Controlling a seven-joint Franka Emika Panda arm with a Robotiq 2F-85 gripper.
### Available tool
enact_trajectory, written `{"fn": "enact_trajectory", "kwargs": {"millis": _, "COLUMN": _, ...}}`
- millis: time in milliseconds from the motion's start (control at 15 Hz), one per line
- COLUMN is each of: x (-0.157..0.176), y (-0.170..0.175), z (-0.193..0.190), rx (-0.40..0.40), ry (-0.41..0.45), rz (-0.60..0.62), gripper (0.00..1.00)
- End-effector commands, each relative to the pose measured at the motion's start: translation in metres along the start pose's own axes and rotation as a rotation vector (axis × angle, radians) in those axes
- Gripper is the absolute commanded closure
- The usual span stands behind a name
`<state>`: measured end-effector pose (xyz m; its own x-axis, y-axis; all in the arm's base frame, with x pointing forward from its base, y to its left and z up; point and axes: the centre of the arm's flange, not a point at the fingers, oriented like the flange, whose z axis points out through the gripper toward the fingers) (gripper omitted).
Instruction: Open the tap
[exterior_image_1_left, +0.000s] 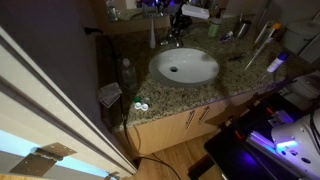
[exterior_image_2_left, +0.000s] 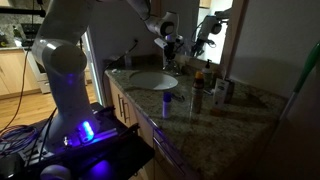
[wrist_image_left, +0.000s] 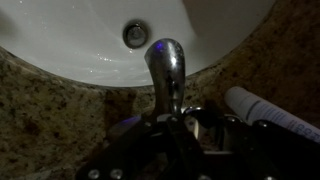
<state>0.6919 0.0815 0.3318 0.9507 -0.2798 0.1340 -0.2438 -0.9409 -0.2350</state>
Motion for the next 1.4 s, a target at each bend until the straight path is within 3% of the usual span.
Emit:
{"fn": "enact_trajectory", "kwargs": {"millis": 0, "x": -0.009, "y": 0.016, "z": -0.041, "rx": 0.055, "ry": 0.064, "rz": 0.031, "gripper": 0.93}}
{"fn": "enact_trajectory", "kwargs": {"millis": 267, "x": -0.008, "y": 0.042, "z": -0.079, "rx": 0.111, "ry": 0.147, "rz": 0.101, "gripper": 0.93}}
{"fn": "enact_trajectory", "kwargs": {"millis": 533, "x": -0.006, "y": 0.072, "z": -0.084, "rx": 0.069, "ry": 0.201, "rz": 0.167, "gripper": 0.93}}
{"fn": "enact_trajectory", "kwargs": {"millis": 867, "x": -0.007, "y": 0.073, "z": -0.095, "rx": 0.016, "ry": 0.322, "rz": 0.199, "gripper": 0.93}}
{"fn": "enact_trajectory", "kwargs": {"millis": 1067, "x": -0.011, "y": 0.068, "z": -0.095, "rx": -0.045, "ry": 0.349, "rz": 0.207, "gripper": 0.93}}
{"fn": "enact_trajectory", "kwargs": {"millis": 1133, "x": -0.014, "y": 0.065, "z": -0.096, "rx": -0.061, "ry": 0.361, "rz": 0.215, "gripper": 0.74}}
{"fn": "enact_trajectory", "kwargs": {"millis": 1200, "x": -0.017, "y": 0.061, "z": -0.096, "rx": -0.053, "ry": 0.337, "rz": 0.219, "gripper": 0.46}}
{"fn": "enact_trajectory", "kwargs": {"millis": 1333, "x": -0.025, "y": 0.054, "z": -0.107, "rx": -0.059, "ry": 0.333, "rz": 0.218, "gripper": 0.40}}
